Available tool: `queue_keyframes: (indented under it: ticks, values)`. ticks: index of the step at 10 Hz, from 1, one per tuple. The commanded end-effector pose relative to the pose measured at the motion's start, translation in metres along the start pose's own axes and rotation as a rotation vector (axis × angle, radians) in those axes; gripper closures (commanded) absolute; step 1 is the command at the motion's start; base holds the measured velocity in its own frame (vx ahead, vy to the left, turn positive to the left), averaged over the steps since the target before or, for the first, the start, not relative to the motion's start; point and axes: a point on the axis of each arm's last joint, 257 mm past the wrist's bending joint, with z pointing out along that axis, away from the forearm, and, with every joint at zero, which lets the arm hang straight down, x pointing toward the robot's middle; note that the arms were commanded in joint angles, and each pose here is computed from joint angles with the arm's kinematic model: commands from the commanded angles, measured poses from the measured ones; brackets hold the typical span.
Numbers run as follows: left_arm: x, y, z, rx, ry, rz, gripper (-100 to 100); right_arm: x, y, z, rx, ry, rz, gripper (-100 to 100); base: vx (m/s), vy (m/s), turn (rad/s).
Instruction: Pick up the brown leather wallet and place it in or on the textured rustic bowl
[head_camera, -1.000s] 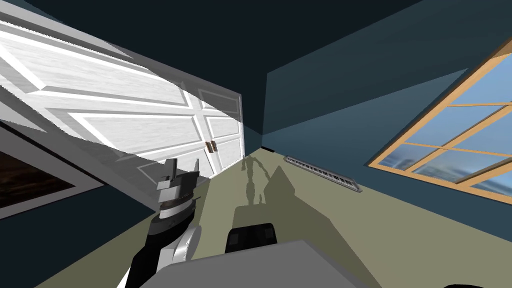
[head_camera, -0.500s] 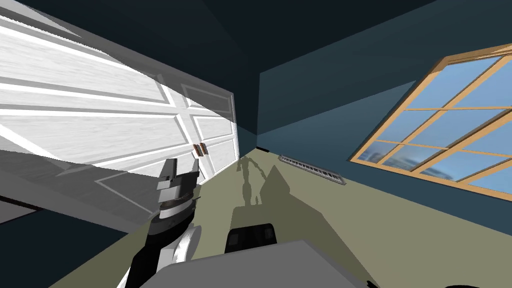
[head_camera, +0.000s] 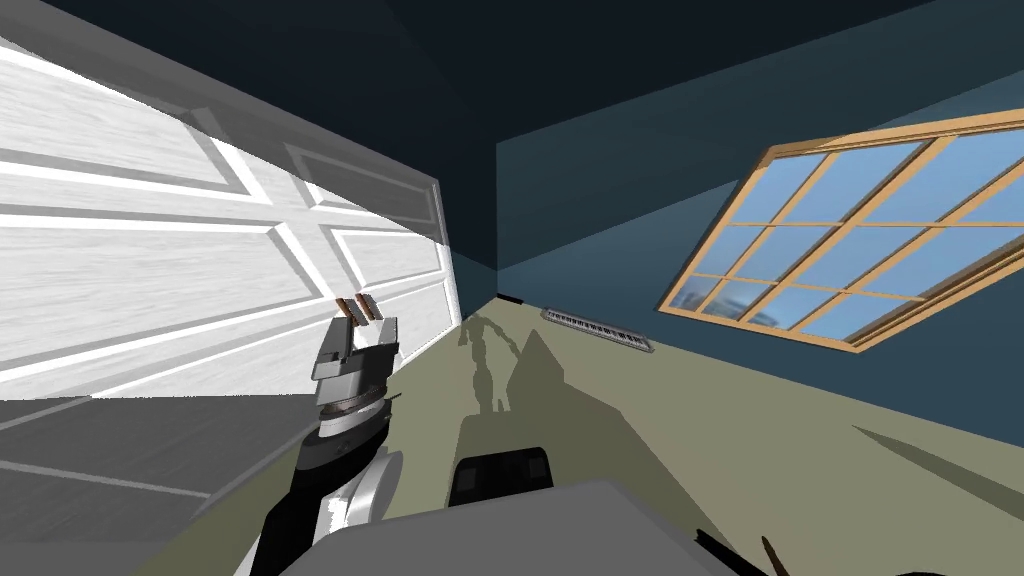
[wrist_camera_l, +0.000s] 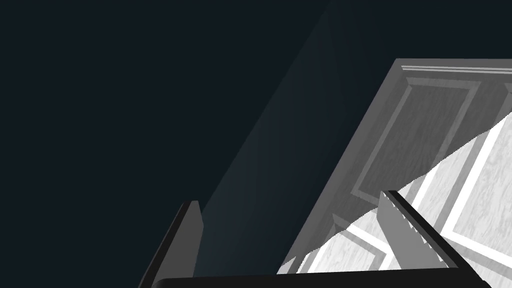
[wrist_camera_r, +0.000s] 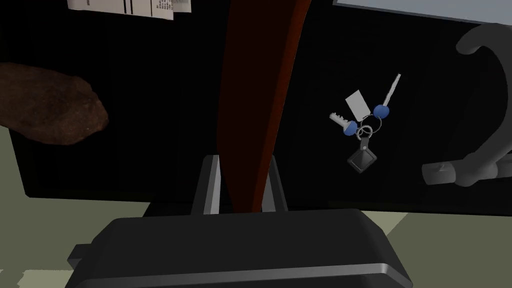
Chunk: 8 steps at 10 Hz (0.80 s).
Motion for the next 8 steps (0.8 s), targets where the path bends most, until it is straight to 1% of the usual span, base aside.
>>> queue_keyframes:
  ticks: [1, 4, 8]
  values:
    - [0.0, 0.0, 0.0, 0.0, 0.0, 0.0, 0, 0.009, -0.006, -0.01, -0.005, -0.007, -0.055, 100, 0.076, -0.106, -0.285]
    - [0.0, 0.0, 0.0, 0.0, 0.0, 0.0, 0, 0.022, -0.022, -0.028, -0.005, -0.022, -0.14, 100, 0.072, -0.118, -0.31]
    - [0.0, 0.0, 0.0, 0.0, 0.0, 0.0, 0, 0.029, -0.048, -0.049, 0.008, -0.054, -0.238, 100, 0.075, -0.148, -0.297]
